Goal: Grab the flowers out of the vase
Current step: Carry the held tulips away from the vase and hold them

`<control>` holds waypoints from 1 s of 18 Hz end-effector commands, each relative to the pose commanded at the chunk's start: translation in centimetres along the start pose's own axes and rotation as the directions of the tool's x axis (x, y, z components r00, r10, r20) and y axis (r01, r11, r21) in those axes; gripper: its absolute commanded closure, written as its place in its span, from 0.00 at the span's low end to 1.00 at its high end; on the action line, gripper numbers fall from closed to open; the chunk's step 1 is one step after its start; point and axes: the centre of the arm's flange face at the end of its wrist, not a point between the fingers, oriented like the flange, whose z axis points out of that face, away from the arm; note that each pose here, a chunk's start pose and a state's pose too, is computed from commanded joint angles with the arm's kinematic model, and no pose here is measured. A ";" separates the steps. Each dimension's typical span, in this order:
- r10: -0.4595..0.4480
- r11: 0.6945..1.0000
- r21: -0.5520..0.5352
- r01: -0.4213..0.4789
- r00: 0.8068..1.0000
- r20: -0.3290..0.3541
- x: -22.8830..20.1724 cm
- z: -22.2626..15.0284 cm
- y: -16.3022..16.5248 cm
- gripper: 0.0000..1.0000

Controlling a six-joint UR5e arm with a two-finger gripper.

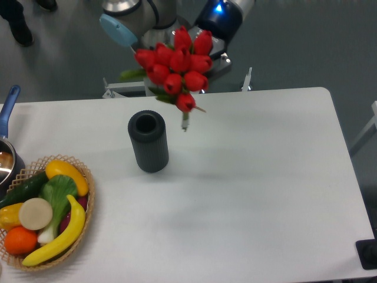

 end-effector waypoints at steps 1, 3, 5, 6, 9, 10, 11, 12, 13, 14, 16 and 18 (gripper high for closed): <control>-0.002 1.000 -0.029 0.002 1.000 0.011 -0.4 0.1 0.4 0.85; -0.002 0.995 -0.099 0.005 0.999 0.037 -1.4 0.4 1.2 0.85; 0.001 0.985 -0.175 0.009 0.998 0.061 -2.6 0.9 1.7 0.85; 0.006 0.977 -0.211 0.009 0.998 0.067 -3.2 1.4 1.7 0.85; 0.018 0.952 -0.305 0.007 0.997 0.077 -4.7 2.9 2.1 0.85; 0.020 0.943 -0.331 0.008 0.996 0.082 -5.2 3.3 2.5 0.85; 0.019 0.936 -0.352 0.011 0.996 0.082 -5.7 3.8 2.9 0.85; 0.022 0.929 -0.371 0.010 0.996 0.081 -6.3 4.3 3.2 0.85; 0.019 0.917 -0.398 0.015 0.996 0.082 -6.8 4.8 3.8 0.84; 0.027 0.905 -0.426 0.009 0.997 0.079 -7.0 5.5 4.1 0.84; 0.038 0.875 -0.484 0.006 0.996 0.081 -8.1 6.7 4.7 0.82; 0.054 0.836 -0.548 -0.002 0.996 0.077 -8.8 8.2 5.4 0.82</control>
